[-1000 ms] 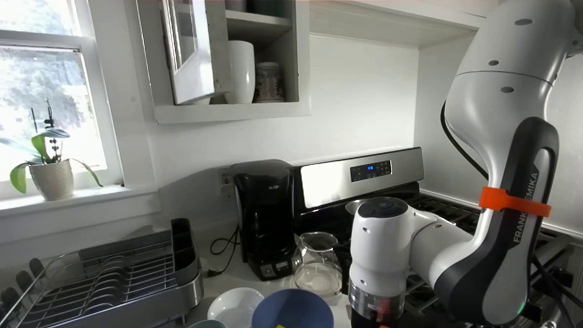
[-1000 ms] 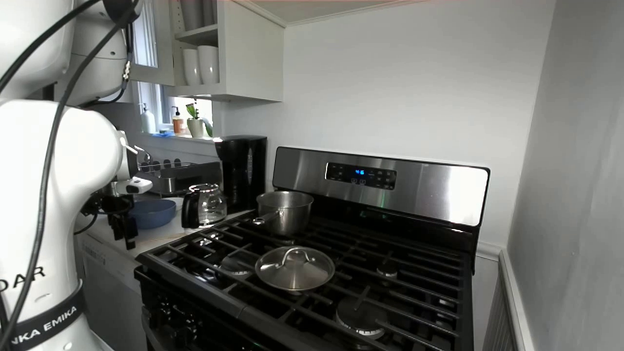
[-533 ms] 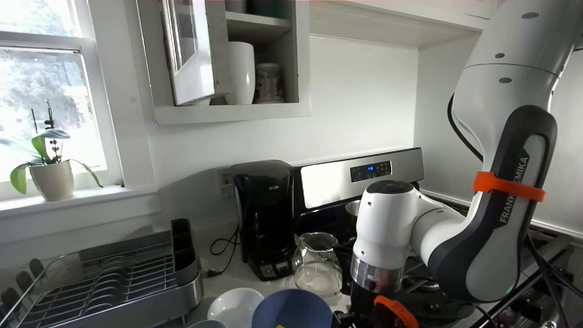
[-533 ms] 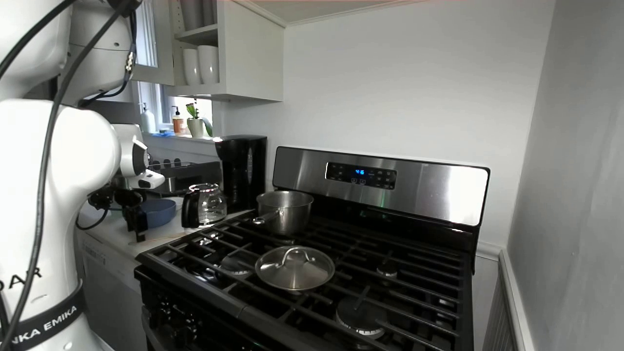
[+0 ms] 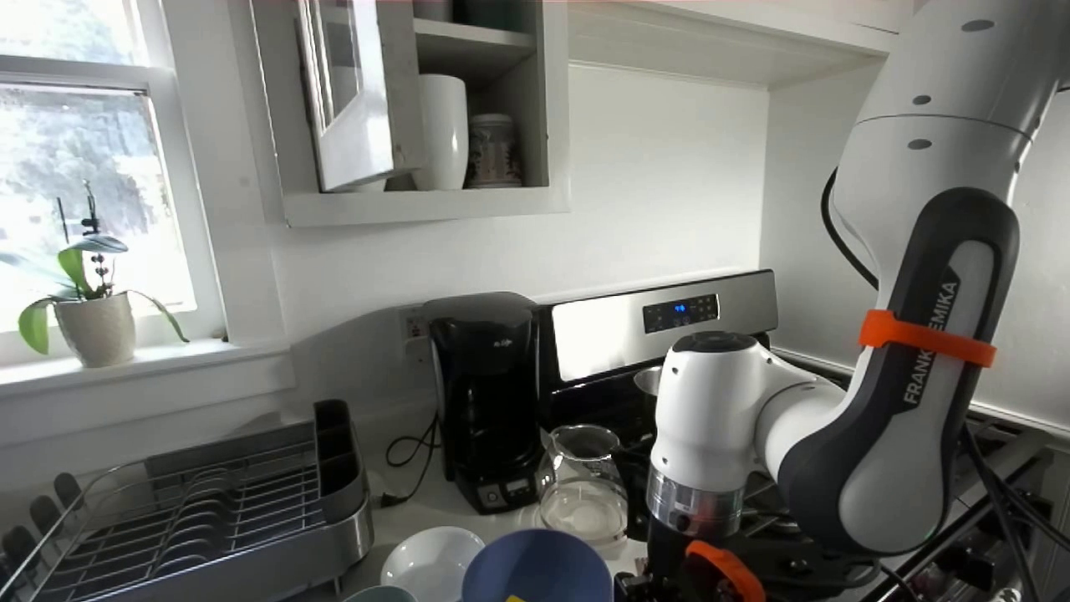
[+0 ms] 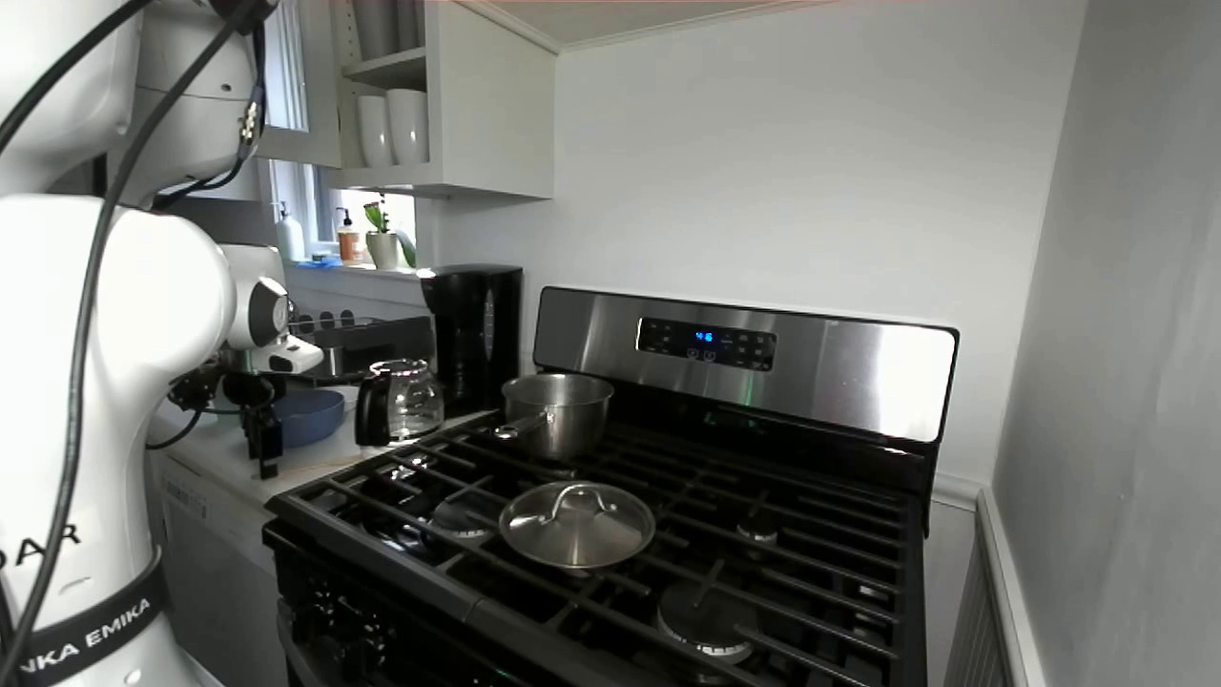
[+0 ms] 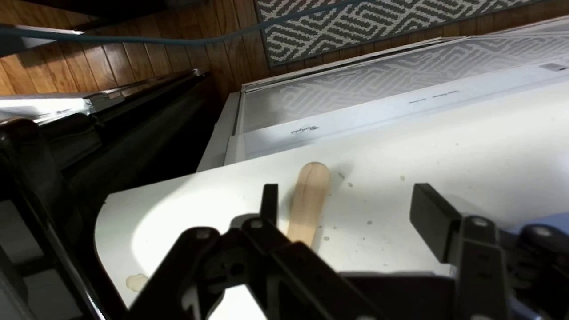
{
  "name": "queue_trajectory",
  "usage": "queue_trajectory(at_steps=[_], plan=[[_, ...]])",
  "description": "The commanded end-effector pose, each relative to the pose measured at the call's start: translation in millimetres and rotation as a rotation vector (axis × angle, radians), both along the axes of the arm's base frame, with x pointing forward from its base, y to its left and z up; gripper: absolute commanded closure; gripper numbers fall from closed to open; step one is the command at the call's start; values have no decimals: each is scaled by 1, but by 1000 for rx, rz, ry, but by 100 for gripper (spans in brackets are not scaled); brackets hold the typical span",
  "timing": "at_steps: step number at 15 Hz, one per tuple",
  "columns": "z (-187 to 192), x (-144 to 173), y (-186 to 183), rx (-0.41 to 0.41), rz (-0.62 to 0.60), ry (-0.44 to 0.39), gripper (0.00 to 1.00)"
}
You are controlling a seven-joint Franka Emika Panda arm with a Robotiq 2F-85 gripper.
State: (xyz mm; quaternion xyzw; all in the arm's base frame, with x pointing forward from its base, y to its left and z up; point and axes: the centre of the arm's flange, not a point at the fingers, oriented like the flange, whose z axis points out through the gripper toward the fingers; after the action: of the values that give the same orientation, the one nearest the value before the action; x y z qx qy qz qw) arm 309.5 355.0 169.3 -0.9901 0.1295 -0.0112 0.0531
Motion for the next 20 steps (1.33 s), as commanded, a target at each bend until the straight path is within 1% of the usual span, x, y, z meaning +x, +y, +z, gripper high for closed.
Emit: queue_trajectory(at_steps=[1,3,4,5,6,7,8,9,11,14,17,18,19,20], plan=[[-1,-1,-12,-22,-32,-3,38],[-4,2,-16,-27,-44,-8,39],[-6,3,-17,-30,-49,-8,47],[-6,3,-18,-34,-52,-11,51],[-6,3,-18,-39,-55,-9,66],[-6,4,-18,-41,-55,-11,76],[-5,3,-16,-42,-54,-13,82],[-4,3,-15,-46,-51,-14,90],[-3,2,-12,-50,-46,-16,99],[-2,0,-10,-57,-40,-21,100],[0,-1,-10,-63,-37,-29,98],[3,-2,-9,-63,-35,-29,78],[5,-2,-9,-65,-34,-33,68],[8,-3,-9,-65,-34,-33,63]])
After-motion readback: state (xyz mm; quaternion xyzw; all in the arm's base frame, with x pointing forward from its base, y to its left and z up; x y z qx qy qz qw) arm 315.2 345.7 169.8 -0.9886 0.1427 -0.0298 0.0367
